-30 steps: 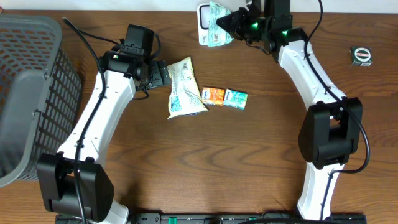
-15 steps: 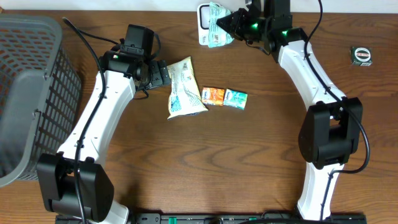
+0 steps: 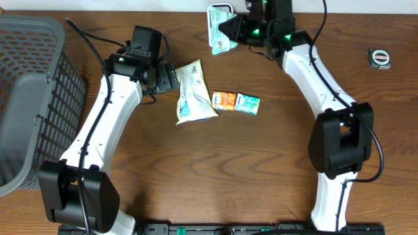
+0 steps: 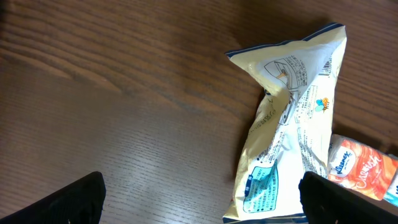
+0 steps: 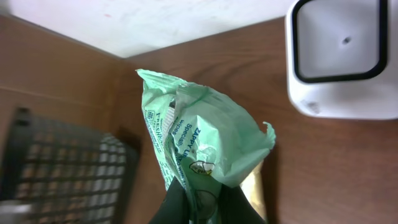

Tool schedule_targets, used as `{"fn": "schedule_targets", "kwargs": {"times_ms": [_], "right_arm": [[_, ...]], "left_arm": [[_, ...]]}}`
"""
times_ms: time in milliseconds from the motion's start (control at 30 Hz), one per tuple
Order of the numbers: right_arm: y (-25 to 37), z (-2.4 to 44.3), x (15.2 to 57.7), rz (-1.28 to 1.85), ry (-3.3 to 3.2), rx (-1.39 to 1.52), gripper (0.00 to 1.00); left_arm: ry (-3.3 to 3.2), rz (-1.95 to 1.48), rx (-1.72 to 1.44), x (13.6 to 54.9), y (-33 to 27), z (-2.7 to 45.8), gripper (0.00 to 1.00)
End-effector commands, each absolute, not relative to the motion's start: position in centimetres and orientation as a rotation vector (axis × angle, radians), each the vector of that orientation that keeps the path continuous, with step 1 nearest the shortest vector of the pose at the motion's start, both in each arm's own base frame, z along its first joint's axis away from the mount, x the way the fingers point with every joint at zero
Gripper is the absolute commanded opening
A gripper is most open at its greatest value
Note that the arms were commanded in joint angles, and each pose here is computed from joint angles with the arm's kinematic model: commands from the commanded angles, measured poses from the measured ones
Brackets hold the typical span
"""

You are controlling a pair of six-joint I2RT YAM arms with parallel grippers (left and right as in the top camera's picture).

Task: Scan the item barcode

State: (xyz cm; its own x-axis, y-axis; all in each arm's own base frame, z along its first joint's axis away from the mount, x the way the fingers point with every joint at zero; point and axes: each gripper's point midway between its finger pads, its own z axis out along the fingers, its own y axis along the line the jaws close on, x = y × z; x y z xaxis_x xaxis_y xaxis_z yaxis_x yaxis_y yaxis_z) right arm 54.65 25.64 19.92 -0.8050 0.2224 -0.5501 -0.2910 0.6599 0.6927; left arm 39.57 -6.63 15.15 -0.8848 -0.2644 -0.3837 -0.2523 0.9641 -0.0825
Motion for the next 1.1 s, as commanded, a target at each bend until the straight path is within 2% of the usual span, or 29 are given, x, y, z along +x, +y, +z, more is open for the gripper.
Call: {"fn": "schedule_targets", "kwargs": {"times_ms": [0,133,267,467,533,600,767,800,867,933,1067], "right_arm": [[25.4,19.8,55.5,0.804,2.197,-0.238,0.01],[22.8,17.7,56.5,0.303,2.216,-0.304,0.01],[20.1,17.7,56.5,-0.222,2.169,-0.367,0.01],[18.1,16.9,55.8,-0.647,2.128,-0.411,0.01],[16.4,14.1,55.2,-0.764,2.189,-0.415,0.01],[14.9,9.5,54.3,-0.858,2.292,-0.472,0.01],[13.2,6.3,53.3,-1.023,2.33,-0.516,0.03],[13.5,5.8,53.1,-1.003,2.349,-0.541,0.05],[15.0,4.1,51.9,-0.894,2.428,-0.639,0.2],[16.3,3.4,51.2,-0.827,2.46,-0.688,0.5],[18.0,3.2,49.9,-0.763,2.488,-0.63,0.53]], "left_arm": [[2.716,-0.038,-0.38,39.5,-6.4,15.1,0.98],[2.716,-0.038,-0.38,39.5,-6.4,15.1,0.98],[2.716,-0.038,-0.38,39.5,-6.4,15.1,0.98],[2.716,-0.038,-0.38,39.5,-6.4,15.1,0.98],[2.716,-0.038,-0.38,39.5,-6.4,15.1,0.98],[2.716,-0.038,-0.38,39.5,-6.4,15.1,0.98],[2.716,-0.038,-0.38,39.5,-6.4,15.1,0.98],[2.716,-0.038,-0.38,39.5,-6.4,15.1,0.98],[2.716,-0.038,-0.38,39.5,-6.4,15.1,0.98],[2.716,-0.038,-0.38,39.5,-6.4,15.1,0.98],[2.716,-0.038,-0.38,39.5,-6.4,15.1,0.98]]}}
